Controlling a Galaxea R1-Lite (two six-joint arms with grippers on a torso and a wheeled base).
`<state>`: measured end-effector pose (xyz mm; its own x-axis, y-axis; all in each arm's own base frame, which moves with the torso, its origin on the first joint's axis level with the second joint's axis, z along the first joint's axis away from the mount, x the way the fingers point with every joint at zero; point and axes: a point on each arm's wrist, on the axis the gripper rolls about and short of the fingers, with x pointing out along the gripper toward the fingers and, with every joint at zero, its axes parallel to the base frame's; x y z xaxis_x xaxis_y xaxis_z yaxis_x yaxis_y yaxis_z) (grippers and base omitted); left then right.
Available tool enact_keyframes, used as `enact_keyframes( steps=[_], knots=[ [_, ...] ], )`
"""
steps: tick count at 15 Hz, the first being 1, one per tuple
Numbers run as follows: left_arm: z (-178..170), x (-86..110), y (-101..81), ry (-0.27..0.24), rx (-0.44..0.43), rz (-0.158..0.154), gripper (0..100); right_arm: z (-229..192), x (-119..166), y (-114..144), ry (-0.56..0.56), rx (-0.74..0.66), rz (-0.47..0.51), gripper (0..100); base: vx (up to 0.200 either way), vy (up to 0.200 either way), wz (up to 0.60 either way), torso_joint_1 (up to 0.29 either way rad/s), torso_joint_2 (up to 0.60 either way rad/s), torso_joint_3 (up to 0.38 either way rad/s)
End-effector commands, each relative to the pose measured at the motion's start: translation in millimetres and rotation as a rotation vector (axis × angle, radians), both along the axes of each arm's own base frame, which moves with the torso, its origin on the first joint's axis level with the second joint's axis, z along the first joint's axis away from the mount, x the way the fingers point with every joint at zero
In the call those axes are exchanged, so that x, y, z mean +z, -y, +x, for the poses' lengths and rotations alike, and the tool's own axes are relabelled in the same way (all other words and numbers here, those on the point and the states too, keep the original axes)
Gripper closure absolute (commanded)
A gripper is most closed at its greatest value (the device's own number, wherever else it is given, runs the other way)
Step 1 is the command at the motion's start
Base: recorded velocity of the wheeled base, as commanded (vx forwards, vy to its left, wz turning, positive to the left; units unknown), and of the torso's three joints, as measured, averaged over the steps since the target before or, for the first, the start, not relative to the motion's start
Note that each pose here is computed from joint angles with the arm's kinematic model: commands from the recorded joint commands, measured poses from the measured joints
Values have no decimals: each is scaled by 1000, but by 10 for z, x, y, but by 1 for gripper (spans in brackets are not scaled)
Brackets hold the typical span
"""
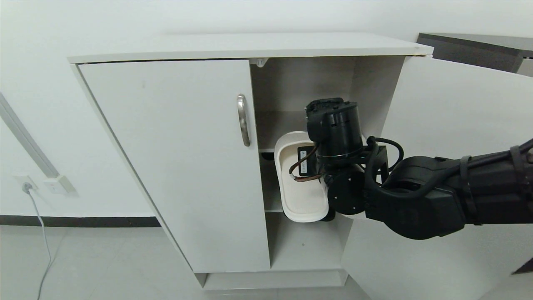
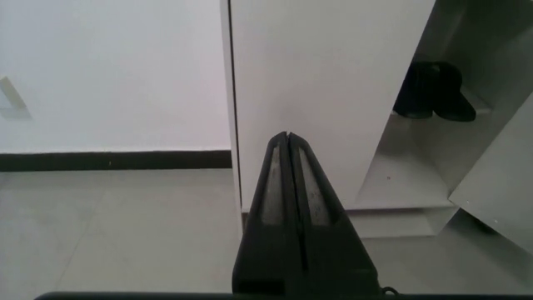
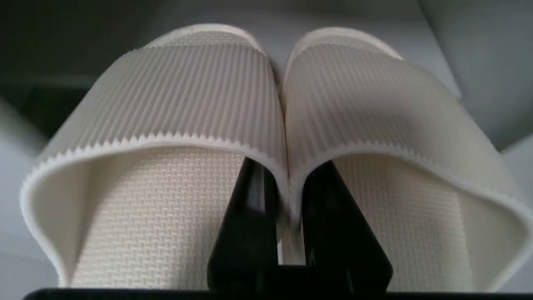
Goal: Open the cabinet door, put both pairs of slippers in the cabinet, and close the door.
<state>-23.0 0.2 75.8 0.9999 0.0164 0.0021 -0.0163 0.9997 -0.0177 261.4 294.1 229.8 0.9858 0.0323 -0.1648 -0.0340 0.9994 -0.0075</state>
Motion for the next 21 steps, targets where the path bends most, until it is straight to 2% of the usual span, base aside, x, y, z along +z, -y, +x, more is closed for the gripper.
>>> enact_keyframes(
  steps=[1, 5, 11, 21],
  knots=[
    [1, 1, 0, -1, 0, 1, 100, -12, 6, -5, 1, 4, 0, 100, 200, 0, 0, 2, 2, -2],
    [1, 1, 0, -1, 0, -1, 100, -10, -12, -17, -2, 7, -4, 100, 200, 0, 0, 6, 6, 4],
    [1, 1, 0, -1, 0, -1, 100, 5, -38, -66, -3, 17, -10, 100, 0, 0, 0, 0, 0, 0],
    [1, 1, 0, -1, 0, -1, 100, 676, -2, -160, -24, -18, 1, 100, 0, 0, 0, 0, 0, 0]
  ],
)
